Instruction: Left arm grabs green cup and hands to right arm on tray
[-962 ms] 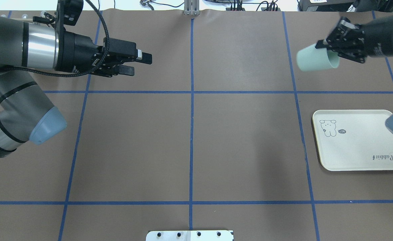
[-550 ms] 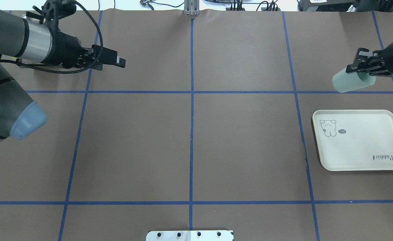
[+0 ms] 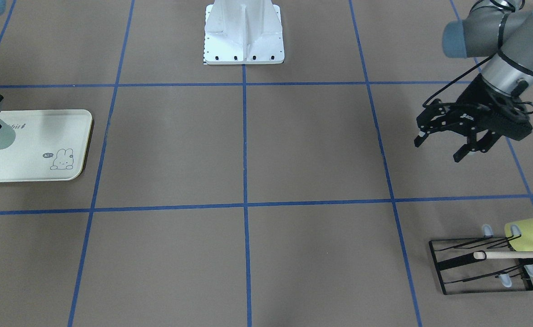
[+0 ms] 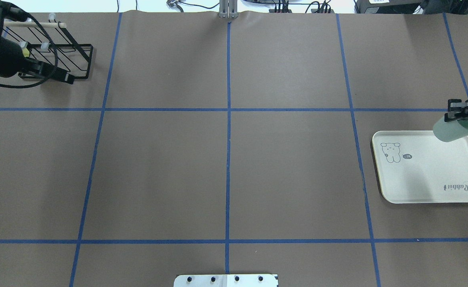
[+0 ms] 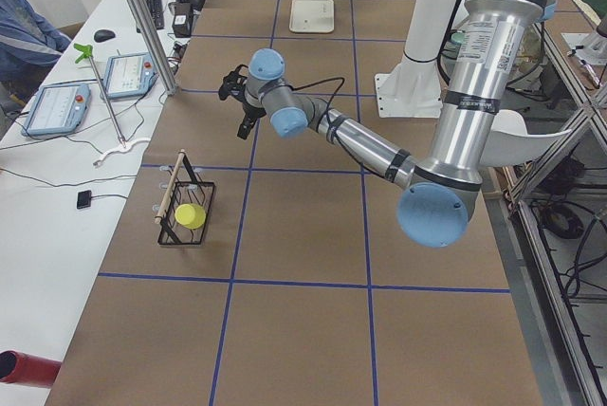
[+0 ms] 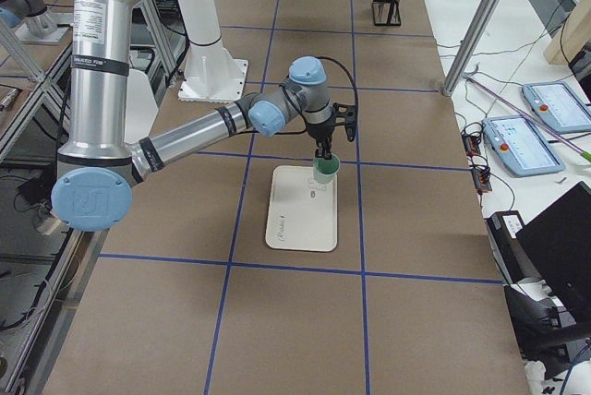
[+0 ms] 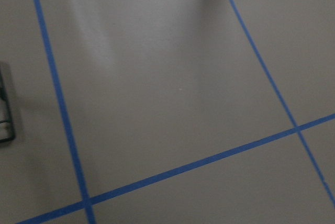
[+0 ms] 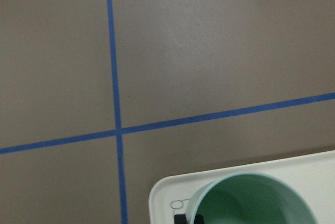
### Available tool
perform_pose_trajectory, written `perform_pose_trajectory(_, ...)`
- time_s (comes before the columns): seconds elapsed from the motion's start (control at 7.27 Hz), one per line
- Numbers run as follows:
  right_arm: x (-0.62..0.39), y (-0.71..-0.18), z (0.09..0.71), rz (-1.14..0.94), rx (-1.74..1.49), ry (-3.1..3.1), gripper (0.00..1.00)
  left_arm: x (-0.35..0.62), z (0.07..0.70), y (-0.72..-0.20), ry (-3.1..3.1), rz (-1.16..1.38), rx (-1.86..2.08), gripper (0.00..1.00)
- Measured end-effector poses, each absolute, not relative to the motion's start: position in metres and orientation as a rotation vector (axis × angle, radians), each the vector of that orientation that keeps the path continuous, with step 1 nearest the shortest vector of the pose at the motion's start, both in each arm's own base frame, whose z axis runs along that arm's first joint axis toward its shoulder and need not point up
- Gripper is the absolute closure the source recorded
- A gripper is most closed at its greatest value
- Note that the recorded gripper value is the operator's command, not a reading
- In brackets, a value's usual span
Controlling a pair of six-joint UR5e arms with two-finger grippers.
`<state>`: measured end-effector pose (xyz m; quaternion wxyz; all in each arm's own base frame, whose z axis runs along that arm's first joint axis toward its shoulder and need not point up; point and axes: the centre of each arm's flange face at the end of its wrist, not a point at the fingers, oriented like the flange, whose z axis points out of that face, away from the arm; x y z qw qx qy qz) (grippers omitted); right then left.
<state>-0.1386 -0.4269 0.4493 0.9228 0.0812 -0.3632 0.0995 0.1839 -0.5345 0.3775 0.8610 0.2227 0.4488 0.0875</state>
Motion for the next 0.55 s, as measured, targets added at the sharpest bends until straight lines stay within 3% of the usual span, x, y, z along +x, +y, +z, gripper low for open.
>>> perform_pose_trajectory(0.55, -0.173, -0.403, 0.471, 0.135, 0.158, -0.665, 1.0, 0.037, 0.464, -0.54, 0.688, 0.345, 0.413, 0.0)
